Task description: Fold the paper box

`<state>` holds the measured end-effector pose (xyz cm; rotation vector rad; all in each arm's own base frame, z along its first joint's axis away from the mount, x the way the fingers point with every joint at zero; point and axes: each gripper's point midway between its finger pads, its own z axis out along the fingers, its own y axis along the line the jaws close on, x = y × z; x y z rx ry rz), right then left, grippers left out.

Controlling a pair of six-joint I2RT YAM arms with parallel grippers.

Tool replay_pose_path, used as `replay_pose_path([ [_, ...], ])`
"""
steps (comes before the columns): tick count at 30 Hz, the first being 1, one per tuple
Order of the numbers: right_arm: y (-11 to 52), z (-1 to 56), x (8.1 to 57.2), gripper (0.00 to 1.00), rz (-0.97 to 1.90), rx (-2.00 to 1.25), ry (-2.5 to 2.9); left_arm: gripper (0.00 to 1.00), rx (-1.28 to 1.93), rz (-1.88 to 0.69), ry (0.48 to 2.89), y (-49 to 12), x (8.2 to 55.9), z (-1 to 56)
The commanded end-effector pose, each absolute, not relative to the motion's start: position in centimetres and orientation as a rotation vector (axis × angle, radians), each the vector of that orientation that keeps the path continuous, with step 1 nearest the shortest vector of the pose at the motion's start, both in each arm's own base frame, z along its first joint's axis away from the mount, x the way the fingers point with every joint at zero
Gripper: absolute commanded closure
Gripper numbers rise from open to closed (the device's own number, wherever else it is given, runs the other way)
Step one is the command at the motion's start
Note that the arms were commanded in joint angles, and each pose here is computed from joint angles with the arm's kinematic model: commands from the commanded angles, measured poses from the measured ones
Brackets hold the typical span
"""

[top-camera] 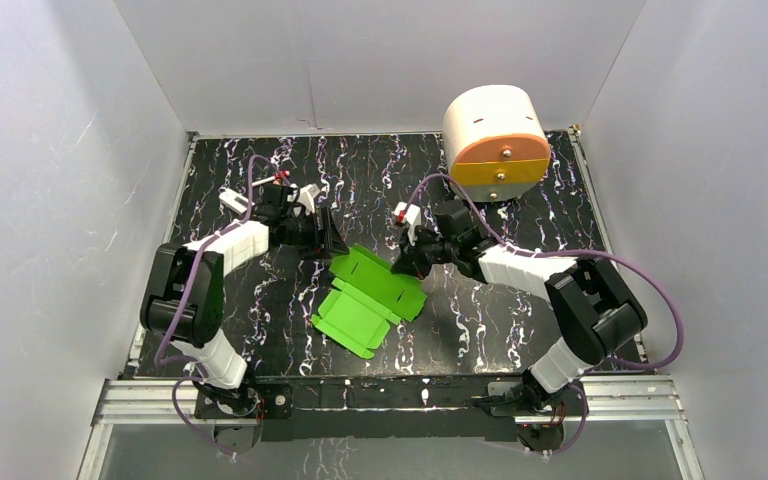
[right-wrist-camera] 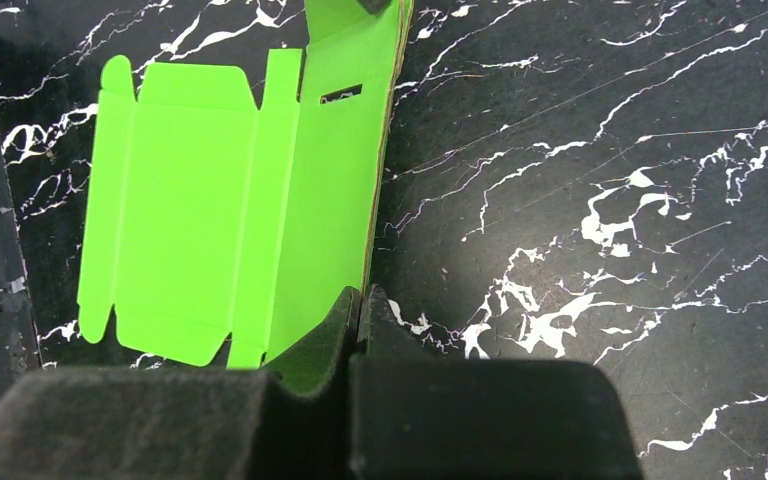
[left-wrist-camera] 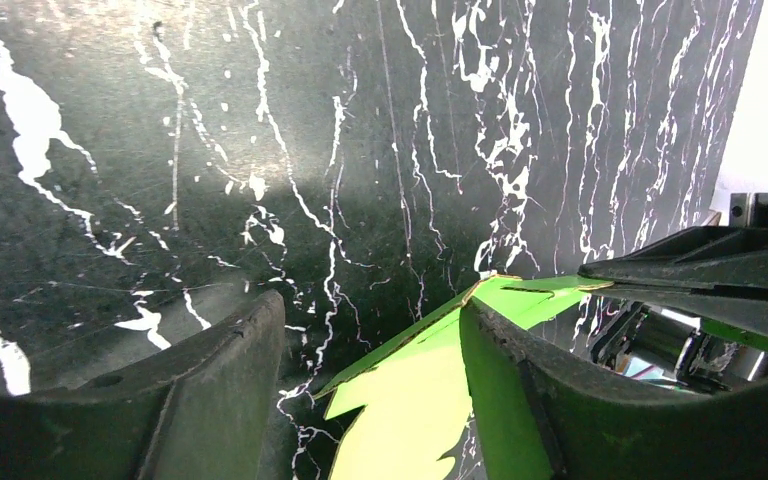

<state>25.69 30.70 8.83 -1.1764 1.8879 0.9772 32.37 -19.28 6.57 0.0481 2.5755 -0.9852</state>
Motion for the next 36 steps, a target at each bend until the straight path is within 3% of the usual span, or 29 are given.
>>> replay_pose_path([
  [1, 32.0, 9.0, 25.2, 1.00, 0.984, -1.248, 1.807, 0.38, -0.019, -0.972, 2.590, -18.5, 33.0, 6.3],
  [9, 32.3, 9.6, 26.0, 1.00, 0.934, -1.252, 1.793, 0.36, 0.007, -0.850, 2.621, -17.2, 33.0, 6.2],
  [16, 32.2, 9.8, 25.9, 1.00, 0.916, -1.258, 1.789, 0.32, 0.268, -0.730, 2.419, -16.8, 32.8, 11.2],
  [25, 32.0, 9.6, 25.4, 1.00, 0.912, -1.264, 1.790, 0.32, 0.499, -0.864, 2.271, -20.0, 31.0, 13.9],
  [36, 32.2, 9.4, 25.2, 1.00, 0.905, -1.277, 1.779, 0.40, 0.486, -1.018, 2.309, -22.8, 30.7, 13.1],
])
